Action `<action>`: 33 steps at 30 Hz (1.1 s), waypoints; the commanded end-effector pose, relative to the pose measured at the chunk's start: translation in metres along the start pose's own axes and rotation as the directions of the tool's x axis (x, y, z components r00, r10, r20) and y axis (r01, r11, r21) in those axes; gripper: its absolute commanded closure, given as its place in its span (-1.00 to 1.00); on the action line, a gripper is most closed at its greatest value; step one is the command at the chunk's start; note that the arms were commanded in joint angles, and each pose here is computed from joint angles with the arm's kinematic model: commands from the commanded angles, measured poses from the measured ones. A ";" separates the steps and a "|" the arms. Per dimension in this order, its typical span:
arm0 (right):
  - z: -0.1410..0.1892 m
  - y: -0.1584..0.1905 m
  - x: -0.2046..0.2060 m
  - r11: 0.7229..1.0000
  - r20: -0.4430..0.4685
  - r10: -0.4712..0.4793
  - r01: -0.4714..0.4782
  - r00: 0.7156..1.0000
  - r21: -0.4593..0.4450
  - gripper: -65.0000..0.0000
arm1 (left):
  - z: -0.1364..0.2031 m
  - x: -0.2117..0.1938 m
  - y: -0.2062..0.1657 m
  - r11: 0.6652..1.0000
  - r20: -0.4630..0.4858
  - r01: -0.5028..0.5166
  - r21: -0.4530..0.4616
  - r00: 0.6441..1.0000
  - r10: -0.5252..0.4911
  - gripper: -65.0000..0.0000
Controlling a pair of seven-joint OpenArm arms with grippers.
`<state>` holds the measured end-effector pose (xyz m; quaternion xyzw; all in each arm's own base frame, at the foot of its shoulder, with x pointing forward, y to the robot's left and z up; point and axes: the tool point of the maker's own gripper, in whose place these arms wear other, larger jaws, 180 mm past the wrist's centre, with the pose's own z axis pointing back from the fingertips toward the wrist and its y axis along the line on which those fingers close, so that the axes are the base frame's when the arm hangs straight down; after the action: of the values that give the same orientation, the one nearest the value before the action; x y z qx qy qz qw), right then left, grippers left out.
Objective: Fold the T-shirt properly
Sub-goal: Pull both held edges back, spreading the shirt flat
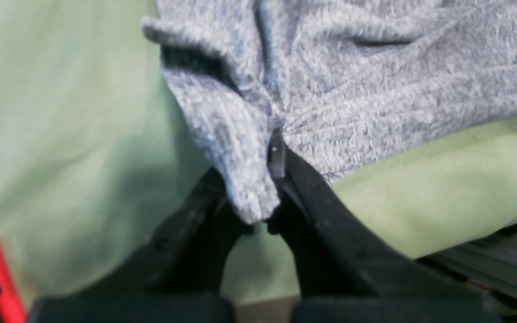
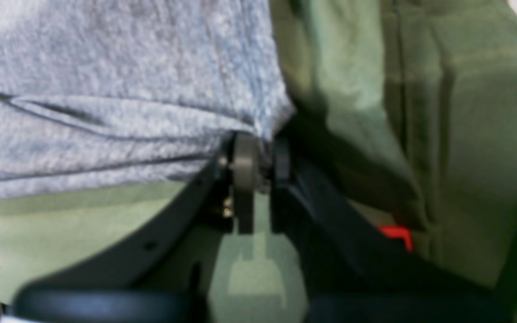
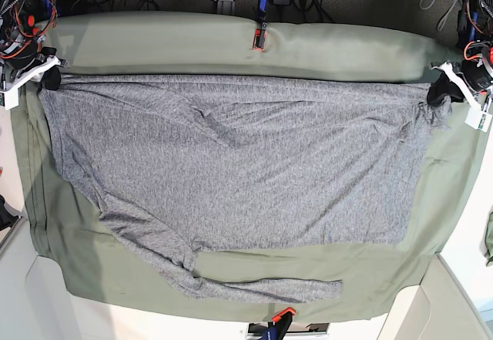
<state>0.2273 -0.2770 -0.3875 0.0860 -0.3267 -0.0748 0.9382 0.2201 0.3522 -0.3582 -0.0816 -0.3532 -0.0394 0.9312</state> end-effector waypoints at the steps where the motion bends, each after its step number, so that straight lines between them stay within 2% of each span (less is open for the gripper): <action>1: 0.007 -0.004 0.013 1.000 0.041 0.026 -0.026 0.999 -0.013 0.86 | 0.011 0.014 0.012 0.999 0.038 0.010 0.033 0.999 -0.011 1.00; 5: 0.010 -0.004 0.007 0.999 0.030 0.030 -0.030 0.999 -0.017 0.98 | 0.026 0.015 0.021 0.998 0.078 -0.037 0.049 0.996 0.033 1.00; 21: 0.012 -0.006 -0.010 0.999 -0.003 0.023 -0.023 1.000 -0.022 0.98 | 0.024 0.004 0.016 0.997 0.079 -0.077 0.031 0.994 0.074 1.00; 24: 0.012 -0.006 -0.010 1.000 -0.001 0.020 -0.020 1.000 -0.020 0.97 | 0.022 0.005 0.017 0.995 0.114 -0.100 0.029 0.989 0.096 1.00; 26: 0.012 -0.005 -0.010 1.000 0.003 0.020 -0.020 1.000 -0.020 0.91 | 0.022 0.006 0.022 0.993 0.139 -0.108 0.043 0.985 0.101 0.93; 29: 0.011 -0.006 -0.010 1.000 0.001 0.019 -0.019 1.000 -0.020 0.70 | 0.022 0.002 0.031 0.990 0.156 -0.121 0.068 0.982 0.109 0.75; 33: 0.010 -0.007 -0.008 1.000 0.019 0.013 -0.012 1.000 -0.020 0.40 | 0.019 -0.011 0.037 0.985 0.138 -0.157 0.075 0.980 0.146 0.71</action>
<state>0.2068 -0.2778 -0.3958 0.0783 -0.3162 -0.0764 0.9424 0.1943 0.3834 -0.3720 -0.0801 -0.3848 0.0571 0.9177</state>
